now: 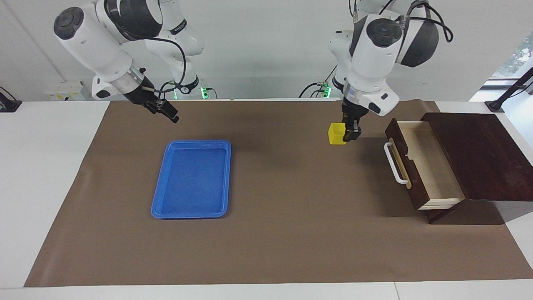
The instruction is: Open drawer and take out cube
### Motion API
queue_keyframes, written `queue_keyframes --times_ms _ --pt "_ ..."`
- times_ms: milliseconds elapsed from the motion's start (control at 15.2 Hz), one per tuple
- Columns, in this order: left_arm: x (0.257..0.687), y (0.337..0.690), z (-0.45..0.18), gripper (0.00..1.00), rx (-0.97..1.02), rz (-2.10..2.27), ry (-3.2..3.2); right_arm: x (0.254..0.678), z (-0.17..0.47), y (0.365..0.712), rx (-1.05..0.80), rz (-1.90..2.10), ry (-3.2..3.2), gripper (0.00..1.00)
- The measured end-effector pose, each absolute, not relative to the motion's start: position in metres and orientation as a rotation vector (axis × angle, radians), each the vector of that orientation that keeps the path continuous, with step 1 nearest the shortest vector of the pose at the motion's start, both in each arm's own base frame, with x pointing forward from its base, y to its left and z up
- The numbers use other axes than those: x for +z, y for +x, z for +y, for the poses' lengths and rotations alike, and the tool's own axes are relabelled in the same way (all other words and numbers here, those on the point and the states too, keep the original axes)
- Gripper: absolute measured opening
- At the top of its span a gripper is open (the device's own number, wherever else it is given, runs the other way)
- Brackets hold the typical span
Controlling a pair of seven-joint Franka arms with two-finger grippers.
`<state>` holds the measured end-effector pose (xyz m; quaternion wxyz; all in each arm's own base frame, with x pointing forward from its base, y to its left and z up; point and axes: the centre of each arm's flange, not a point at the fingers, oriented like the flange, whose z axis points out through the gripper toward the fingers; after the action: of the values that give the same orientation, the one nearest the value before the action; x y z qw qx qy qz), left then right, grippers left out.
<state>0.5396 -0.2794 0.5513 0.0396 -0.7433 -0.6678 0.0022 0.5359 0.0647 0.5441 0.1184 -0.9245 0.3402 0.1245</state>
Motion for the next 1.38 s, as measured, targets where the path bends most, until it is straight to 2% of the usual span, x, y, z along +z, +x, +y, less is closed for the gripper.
queue_keyframes --times_ms 396,659,923,1121,1385 --pt "0.524 0.542 -0.345 0.55 0.016 -2.200 -2.176 0.476 0.167 0.573 0.533 1.411 -2.246 1.00" --pt "0.528 0.542 -0.347 0.55 0.046 -2.224 -2.175 0.423 0.223 0.567 0.622 1.555 -2.009 1.00" --pt "0.530 0.540 -0.351 0.55 0.054 -2.223 -2.187 0.387 0.265 0.564 0.699 1.648 -1.953 1.00" --pt "0.530 0.540 -0.352 0.55 0.052 -2.225 -2.191 0.386 0.287 0.577 0.733 1.706 -1.896 1.00" --pt "0.529 0.541 -0.352 0.55 0.052 -2.226 -2.193 0.412 0.323 0.583 0.753 1.722 -1.845 1.00"
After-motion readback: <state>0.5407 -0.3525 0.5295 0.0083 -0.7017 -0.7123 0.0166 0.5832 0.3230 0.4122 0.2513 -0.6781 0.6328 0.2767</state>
